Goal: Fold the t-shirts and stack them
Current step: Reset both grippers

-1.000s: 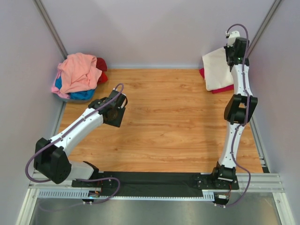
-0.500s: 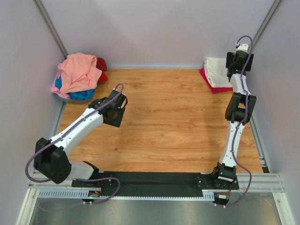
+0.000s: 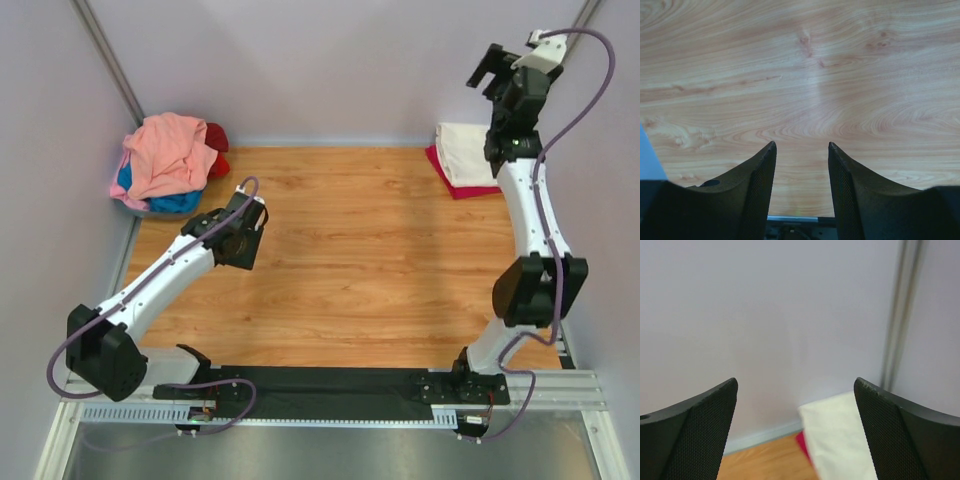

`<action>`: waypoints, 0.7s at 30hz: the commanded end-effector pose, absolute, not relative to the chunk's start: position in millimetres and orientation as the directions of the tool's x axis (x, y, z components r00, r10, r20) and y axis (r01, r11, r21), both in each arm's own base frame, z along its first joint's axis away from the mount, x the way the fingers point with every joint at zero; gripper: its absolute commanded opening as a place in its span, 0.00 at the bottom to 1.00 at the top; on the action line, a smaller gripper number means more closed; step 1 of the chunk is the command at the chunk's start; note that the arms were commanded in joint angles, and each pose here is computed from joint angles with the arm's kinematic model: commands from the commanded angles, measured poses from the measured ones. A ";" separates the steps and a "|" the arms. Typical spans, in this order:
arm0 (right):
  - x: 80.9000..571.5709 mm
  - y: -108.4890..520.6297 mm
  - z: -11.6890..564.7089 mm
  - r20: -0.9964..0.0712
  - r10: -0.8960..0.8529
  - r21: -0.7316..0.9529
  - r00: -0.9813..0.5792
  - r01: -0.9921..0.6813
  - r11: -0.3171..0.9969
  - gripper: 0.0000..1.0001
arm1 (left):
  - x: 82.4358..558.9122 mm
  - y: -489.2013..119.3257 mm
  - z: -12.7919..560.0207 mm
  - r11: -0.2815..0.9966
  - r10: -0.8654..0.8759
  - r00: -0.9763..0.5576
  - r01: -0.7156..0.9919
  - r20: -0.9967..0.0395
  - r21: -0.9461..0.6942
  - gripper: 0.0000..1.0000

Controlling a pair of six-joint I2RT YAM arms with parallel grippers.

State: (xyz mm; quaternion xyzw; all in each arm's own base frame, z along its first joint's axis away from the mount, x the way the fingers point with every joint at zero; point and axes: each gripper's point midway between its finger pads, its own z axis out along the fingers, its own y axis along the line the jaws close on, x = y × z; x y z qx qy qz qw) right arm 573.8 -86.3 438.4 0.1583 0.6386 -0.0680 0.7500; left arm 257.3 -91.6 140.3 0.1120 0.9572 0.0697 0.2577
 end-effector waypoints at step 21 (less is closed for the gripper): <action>325.7 240.4 263.1 -0.853 0.286 0.499 -0.437 -0.524 0.690 1.00 | 260.0 -52.7 241.8 0.988 0.088 -0.555 -0.055 -0.827 0.142 0.58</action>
